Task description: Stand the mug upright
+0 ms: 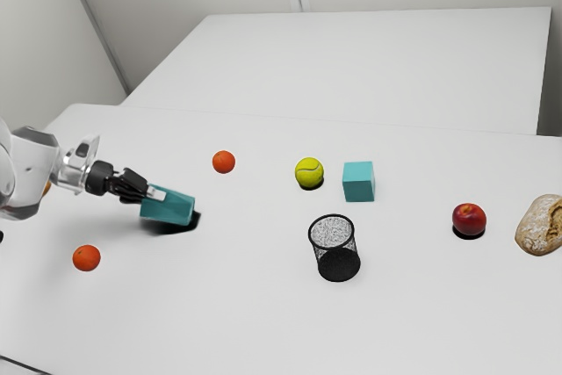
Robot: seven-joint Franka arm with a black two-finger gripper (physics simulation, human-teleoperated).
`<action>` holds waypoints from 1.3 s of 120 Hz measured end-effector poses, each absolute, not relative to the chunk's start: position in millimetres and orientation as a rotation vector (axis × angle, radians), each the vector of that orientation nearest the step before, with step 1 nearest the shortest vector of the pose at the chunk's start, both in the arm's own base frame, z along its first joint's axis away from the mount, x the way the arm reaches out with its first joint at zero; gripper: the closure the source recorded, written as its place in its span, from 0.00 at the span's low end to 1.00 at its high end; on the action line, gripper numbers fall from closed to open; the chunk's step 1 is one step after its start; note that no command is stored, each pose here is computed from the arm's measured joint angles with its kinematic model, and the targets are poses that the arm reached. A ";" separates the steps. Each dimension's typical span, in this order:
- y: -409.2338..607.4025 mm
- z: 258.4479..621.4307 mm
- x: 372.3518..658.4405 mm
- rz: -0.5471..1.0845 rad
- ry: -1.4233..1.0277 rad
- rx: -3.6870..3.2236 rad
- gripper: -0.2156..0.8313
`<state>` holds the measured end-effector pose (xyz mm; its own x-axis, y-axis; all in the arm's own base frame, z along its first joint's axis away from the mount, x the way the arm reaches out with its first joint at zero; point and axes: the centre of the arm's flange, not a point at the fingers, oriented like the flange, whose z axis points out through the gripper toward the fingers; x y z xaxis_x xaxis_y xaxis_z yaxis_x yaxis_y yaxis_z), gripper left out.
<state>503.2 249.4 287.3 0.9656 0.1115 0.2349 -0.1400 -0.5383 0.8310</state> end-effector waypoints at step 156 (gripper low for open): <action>-12.5 362.0 484.3 0.186 -0.695 2.971 0.94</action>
